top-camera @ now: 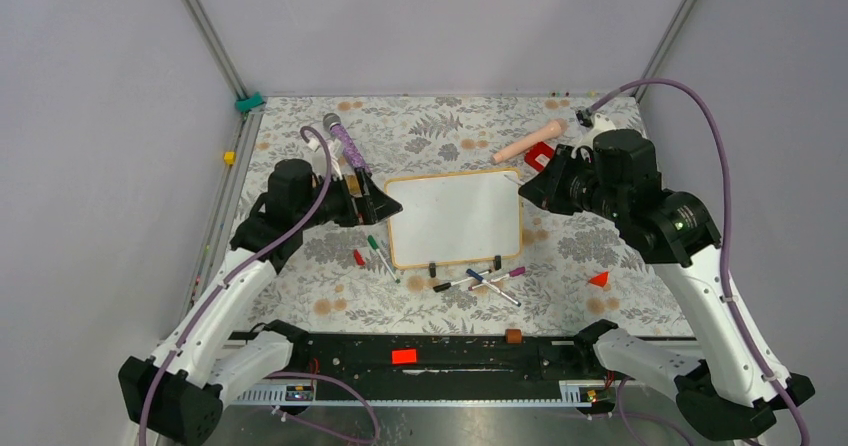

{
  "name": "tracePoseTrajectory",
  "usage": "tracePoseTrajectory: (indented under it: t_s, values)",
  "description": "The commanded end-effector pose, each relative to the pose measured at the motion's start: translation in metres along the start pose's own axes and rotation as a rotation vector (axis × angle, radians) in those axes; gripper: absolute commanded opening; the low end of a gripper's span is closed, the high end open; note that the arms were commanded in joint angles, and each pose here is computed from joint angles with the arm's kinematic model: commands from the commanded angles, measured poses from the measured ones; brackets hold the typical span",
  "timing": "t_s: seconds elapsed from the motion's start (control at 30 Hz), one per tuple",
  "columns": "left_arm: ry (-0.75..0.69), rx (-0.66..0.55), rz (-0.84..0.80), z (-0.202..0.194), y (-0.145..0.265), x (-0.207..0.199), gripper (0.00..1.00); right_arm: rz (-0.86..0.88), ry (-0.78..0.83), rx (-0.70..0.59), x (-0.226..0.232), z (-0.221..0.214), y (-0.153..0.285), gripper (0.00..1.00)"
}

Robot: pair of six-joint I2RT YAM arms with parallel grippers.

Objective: Write a sentence on the whiteboard
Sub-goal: Hold the whiteboard on the whiteboard stand.

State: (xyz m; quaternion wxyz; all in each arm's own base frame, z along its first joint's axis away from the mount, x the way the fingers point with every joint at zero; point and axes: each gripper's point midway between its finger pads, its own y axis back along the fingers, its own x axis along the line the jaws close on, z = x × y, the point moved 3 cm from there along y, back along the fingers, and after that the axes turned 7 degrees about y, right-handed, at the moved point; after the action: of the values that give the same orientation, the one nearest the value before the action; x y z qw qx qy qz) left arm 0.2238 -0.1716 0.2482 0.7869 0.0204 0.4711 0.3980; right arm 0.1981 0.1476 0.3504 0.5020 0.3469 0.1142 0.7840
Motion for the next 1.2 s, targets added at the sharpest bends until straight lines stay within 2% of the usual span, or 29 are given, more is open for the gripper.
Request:
tracePoseTrajectory:
  t_s: [0.0,0.17,0.3,0.43,0.57,0.7,0.8,0.87,0.9,0.97,1.03,1.1,1.17]
  values:
    - [-0.068,-0.013,-0.205,0.024,-0.002,-0.043,0.99,0.065,0.002,-0.017,0.012,0.005,0.014,0.00]
    - [-0.162,0.002,-0.169,0.038,-0.004,-0.046,0.99,0.111,0.048,0.002,0.017,0.005,0.010,0.00]
    - [-0.258,-0.054,-0.095,0.052,-0.003,-0.038,0.98,0.137,0.061,0.007,0.021,0.005,0.008,0.00]
    - [-0.361,-0.092,-0.119,0.062,-0.007,-0.040,0.97,0.159,0.095,-0.009,0.023,0.006,0.011,0.00]
    - [-0.355,-0.113,-0.158,0.075,-0.011,-0.050,0.99,0.152,0.120,-0.015,0.020,0.005,0.012,0.00]
    - [-0.362,-0.105,-0.298,0.080,-0.016,-0.065,0.99,0.143,0.102,-0.001,0.018,0.001,0.003,0.00]
    - [-0.331,-0.116,-0.365,0.078,-0.033,-0.060,0.99,0.142,0.074,0.009,0.015,-0.004,-0.009,0.00]
    - [-0.287,-0.119,-0.401,0.078,-0.047,-0.051,0.96,0.142,0.045,-0.008,0.016,-0.003,-0.011,0.00]
    - [-0.271,-0.111,-0.418,0.080,-0.049,-0.050,0.91,0.160,0.041,-0.017,0.019,0.000,-0.008,0.00]
    - [-0.288,-0.078,-0.418,0.081,-0.056,-0.047,0.86,0.190,0.058,-0.032,0.025,0.005,-0.005,0.00]
    - [-0.343,-0.064,-0.371,0.085,-0.060,-0.039,0.85,0.180,0.080,-0.036,0.025,0.008,-0.005,0.00]
    - [-0.358,-0.053,-0.344,0.091,-0.060,-0.034,0.87,0.179,0.095,-0.033,0.026,0.012,-0.007,0.00]
    - [-0.316,-0.032,-0.337,0.098,-0.060,-0.026,0.93,0.185,0.104,-0.021,0.027,0.013,-0.011,0.00]
